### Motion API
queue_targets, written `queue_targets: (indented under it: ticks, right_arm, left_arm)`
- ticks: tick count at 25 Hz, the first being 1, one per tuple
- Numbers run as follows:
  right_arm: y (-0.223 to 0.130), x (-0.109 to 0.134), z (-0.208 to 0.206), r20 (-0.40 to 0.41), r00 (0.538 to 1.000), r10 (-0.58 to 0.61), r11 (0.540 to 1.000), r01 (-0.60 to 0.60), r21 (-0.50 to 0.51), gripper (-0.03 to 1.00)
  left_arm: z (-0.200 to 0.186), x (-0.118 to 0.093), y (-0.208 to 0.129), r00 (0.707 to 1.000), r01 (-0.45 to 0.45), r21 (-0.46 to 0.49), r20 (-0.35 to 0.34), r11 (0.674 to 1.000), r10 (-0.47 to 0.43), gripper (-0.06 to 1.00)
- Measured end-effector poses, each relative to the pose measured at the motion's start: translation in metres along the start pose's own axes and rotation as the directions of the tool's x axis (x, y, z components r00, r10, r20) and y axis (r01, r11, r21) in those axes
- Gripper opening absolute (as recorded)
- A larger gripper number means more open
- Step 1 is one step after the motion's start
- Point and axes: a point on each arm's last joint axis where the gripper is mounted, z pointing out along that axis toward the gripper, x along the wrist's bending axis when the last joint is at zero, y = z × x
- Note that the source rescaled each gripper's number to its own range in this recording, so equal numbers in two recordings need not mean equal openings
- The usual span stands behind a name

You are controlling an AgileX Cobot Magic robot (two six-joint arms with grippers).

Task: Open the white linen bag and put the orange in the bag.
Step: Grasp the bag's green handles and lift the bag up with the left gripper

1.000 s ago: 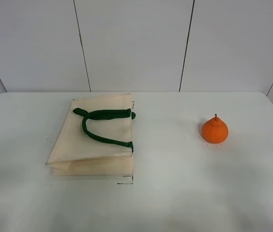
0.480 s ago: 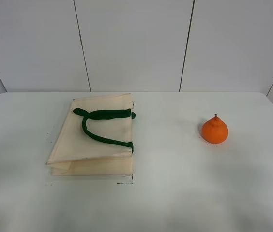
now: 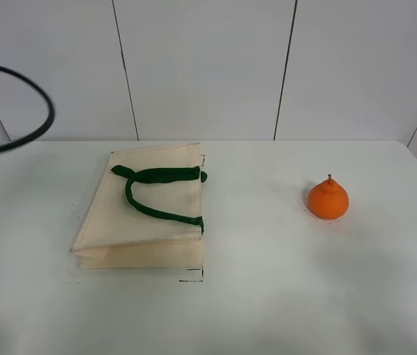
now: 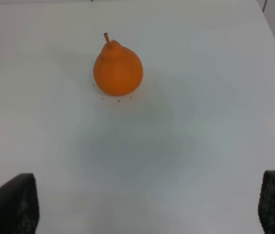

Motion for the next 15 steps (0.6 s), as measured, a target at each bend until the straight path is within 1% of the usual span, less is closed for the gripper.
queue_targets:
  ticks: [1, 4, 5, 7, 9, 11, 13, 15]
  right_arm:
    - [0.0, 0.0, 0.0, 0.0, 1.0, 0.0, 1.0, 0.0, 0.0, 1.0]
    - [0.0, 0.0, 0.0, 0.0, 1.0, 0.0, 1.0, 0.0, 0.0, 1.0]
    - [0.0, 0.0, 0.0, 0.0, 1.0, 0.0, 1.0, 0.0, 0.0, 1.0]
    - [0.0, 0.0, 0.0, 0.0, 1.0, 0.0, 1.0, 0.0, 0.0, 1.0]
    - [0.0, 0.0, 0.0, 0.0, 1.0, 0.0, 1.0, 0.0, 0.0, 1.0]
    - [0.0, 0.0, 0.0, 0.0, 1.0, 0.0, 1.0, 0.0, 0.0, 1.0]
    - [0.0, 0.0, 0.0, 0.0, 1.0, 0.0, 1.0, 0.0, 0.0, 1.0]
    - [0.0, 0.0, 0.0, 0.0, 1.0, 0.0, 1.0, 0.0, 0.0, 1.0]
  left_arm:
    - [0.015, -0.001, 0.017, 1.0, -0.003, 0.041, -0.001, 0.999, 0.003, 1.0]
    - [0.054, -0.005, 0.064, 1.0, -0.007, 0.111, -0.001, 0.994, 0.007, 1.0]
    - [0.07, -0.007, 0.077, 1.0, -0.005, 0.142, 0.006, 0.99, 0.004, 1.0]
    - [0.096, -0.012, 0.101, 1.0, 0.008, 0.173, 0.028, 0.985, -0.013, 1.0]
    - [0.125, -0.02, 0.119, 0.998, 0.023, 0.213, 0.051, 0.977, -0.034, 1.0]
    - [0.146, -0.036, 0.133, 0.997, 0.026, 0.231, 0.07, 0.973, -0.043, 1.0]
    - [0.164, -0.056, 0.14, 0.996, 0.013, 0.253, 0.086, 0.967, -0.036, 1.0]
    - [0.181, -0.081, 0.143, 0.994, -0.005, 0.272, 0.105, 0.962, -0.024, 1.0]
